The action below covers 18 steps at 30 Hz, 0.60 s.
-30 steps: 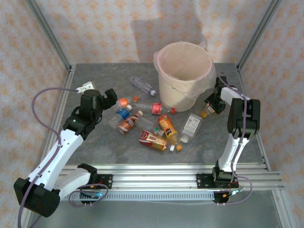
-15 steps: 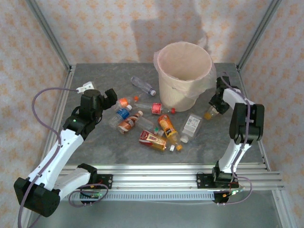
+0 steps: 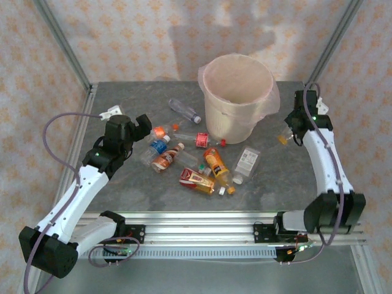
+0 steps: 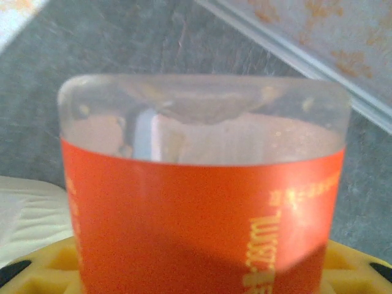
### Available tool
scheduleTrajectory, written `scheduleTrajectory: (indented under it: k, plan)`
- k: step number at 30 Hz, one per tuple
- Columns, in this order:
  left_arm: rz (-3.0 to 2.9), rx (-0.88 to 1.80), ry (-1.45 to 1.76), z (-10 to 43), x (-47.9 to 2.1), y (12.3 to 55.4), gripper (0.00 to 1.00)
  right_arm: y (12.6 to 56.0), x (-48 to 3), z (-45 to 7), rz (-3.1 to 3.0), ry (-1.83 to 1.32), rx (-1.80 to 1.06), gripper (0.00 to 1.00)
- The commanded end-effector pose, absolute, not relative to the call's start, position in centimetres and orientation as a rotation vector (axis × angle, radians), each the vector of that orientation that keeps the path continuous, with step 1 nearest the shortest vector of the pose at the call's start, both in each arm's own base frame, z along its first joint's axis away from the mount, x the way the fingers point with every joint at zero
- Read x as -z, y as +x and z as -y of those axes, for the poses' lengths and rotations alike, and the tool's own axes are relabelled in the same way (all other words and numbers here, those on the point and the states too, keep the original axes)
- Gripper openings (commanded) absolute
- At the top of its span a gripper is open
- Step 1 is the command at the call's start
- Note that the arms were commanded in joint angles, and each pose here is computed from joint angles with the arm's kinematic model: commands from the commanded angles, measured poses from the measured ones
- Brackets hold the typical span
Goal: Put the plastic bottles in the bin
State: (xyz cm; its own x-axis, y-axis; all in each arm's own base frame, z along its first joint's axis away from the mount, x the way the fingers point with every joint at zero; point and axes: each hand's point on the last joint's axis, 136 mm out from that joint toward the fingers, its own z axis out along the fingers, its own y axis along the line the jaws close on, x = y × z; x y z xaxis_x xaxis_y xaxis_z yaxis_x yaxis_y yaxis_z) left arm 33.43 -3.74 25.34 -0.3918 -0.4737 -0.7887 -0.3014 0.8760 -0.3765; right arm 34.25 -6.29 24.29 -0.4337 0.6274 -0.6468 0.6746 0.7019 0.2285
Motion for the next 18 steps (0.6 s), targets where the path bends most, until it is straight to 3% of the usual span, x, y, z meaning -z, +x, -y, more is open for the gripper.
scheduleTrajectory:
  k: [1,9,18]
  plan:
    - [-1.996,0.218,-0.589,3.5,-25.1,33.8,1.0,31.9,-28.0,5.5,-2.115,0.923,0.118,0.22]
    - [-1.998,0.225,-0.598,3.5,-24.6,33.7,1.0,31.4,-35.6,0.6,-2.002,0.727,-0.049,0.17]
    - [-1.998,0.238,-0.6,3.6,-24.7,33.5,1.0,35.4,-41.2,-6.9,-1.978,0.448,-0.072,0.17]
